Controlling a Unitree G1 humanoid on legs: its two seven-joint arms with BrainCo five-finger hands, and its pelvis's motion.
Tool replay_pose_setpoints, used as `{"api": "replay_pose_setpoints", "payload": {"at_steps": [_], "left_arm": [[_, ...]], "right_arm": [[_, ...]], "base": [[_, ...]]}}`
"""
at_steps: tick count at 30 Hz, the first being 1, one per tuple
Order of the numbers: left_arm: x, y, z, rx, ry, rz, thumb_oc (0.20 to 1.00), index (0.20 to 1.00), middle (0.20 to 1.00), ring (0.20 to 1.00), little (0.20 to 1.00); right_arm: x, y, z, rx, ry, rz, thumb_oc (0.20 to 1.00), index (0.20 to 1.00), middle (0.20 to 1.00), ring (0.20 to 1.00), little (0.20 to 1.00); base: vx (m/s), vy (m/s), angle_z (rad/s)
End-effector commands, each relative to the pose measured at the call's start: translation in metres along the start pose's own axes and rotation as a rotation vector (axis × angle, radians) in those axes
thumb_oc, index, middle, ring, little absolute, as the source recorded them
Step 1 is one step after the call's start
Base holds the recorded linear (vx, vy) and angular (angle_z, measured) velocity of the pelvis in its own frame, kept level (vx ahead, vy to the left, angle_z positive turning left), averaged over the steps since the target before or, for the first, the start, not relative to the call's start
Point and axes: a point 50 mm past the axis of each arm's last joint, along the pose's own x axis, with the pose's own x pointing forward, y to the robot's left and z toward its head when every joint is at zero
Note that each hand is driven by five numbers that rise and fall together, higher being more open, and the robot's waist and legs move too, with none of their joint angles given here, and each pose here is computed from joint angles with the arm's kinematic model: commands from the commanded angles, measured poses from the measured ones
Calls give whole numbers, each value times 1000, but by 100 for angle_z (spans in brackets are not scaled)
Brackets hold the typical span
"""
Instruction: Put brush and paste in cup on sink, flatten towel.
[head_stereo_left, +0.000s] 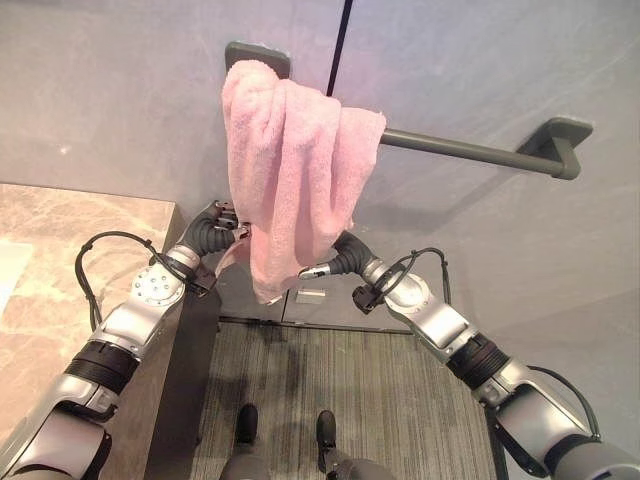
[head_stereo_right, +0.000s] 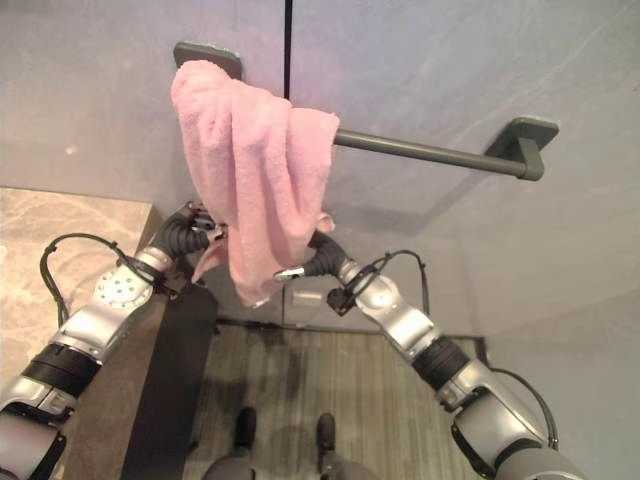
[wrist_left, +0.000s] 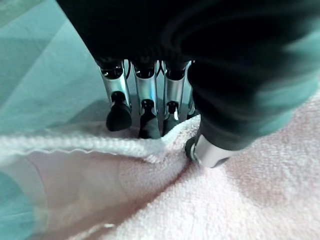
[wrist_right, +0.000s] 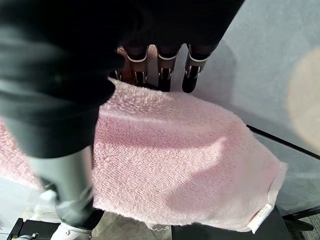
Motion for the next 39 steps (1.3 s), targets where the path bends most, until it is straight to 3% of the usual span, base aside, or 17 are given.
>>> {"api": "replay_pose_setpoints", "payload": {"at_steps": [1,9,18,30,39], "left_arm": [[16,17,17,-3,-70,78,200,200,200,200,200],[3,-1,3,-83,-47,63,200,200,200,200,200],[-11,-2,4,-139,-87,64,200,200,200,200,200],[-48,-3,35,-323,-314,116,200,200,200,200,200],[-76,-19,51,-415,-416,96,200,200,200,200,200]], "right_arm": [[10,-6,30,46,-145,-38,200,200,200,200,200],[-15,0,19,117,-159,-31,200,200,200,200,200],[-41,-11,40,160,-304,-46,200,200,200,200,200],[-86,-29,78,208,-560,-117,200,200,200,200,200],[-111,-28,79,235,-615,-153,200,200,200,200,200]], "base": [[0,0,0],[14,5,0],[0,0,0],[0,0,0],[0,0,0]]}}
